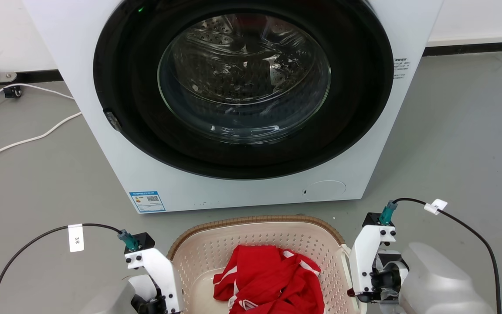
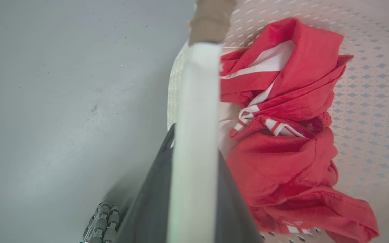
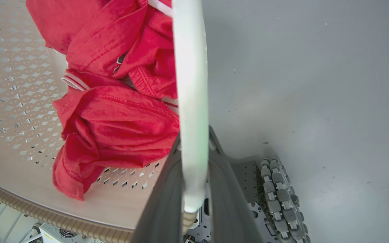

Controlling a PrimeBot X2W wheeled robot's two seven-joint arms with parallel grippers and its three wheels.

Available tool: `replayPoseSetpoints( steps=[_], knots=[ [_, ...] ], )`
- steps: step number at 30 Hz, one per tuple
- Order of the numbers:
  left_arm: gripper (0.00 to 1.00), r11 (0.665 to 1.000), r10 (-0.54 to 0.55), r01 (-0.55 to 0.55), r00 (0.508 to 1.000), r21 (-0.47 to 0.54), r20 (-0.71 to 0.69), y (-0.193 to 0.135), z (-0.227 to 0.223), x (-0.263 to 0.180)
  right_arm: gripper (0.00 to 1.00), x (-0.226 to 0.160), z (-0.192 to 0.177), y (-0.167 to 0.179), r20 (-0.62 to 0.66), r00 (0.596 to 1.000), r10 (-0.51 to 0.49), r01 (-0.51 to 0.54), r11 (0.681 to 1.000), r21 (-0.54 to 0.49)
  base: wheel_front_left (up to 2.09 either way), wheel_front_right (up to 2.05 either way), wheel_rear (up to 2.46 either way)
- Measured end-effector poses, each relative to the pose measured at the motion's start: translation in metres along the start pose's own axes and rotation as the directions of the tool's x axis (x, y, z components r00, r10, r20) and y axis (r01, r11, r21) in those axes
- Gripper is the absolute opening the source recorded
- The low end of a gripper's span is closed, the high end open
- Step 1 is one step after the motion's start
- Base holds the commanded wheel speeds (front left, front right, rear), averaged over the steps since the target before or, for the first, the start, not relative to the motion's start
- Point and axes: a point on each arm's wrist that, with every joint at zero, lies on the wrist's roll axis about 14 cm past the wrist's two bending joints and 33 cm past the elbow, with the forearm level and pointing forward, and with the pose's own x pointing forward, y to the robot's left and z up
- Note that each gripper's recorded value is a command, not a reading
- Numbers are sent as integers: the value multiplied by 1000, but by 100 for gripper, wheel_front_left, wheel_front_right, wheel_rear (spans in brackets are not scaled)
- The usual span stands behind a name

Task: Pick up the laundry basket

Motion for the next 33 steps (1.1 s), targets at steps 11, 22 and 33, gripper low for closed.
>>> replayPoseSetpoints(
  steps=[11,22,33],
  knots=[
    [0,1000,2,-2,1000,-1,4,1,0,1,0,1,-4,-1,-15,1000,3,-2,1000,8,0,0,0],
    [0,1000,4,-4,1000,-3,16,2,2,2,0,2,-4,-1,-19,1000,7,-6,1000,18,0,0,0],
    [0,1000,7,-7,1000,-10,22,3,3,1,0,2,-4,-1,-20,1000,9,-8,1000,23,0,0,0]
  ],
)
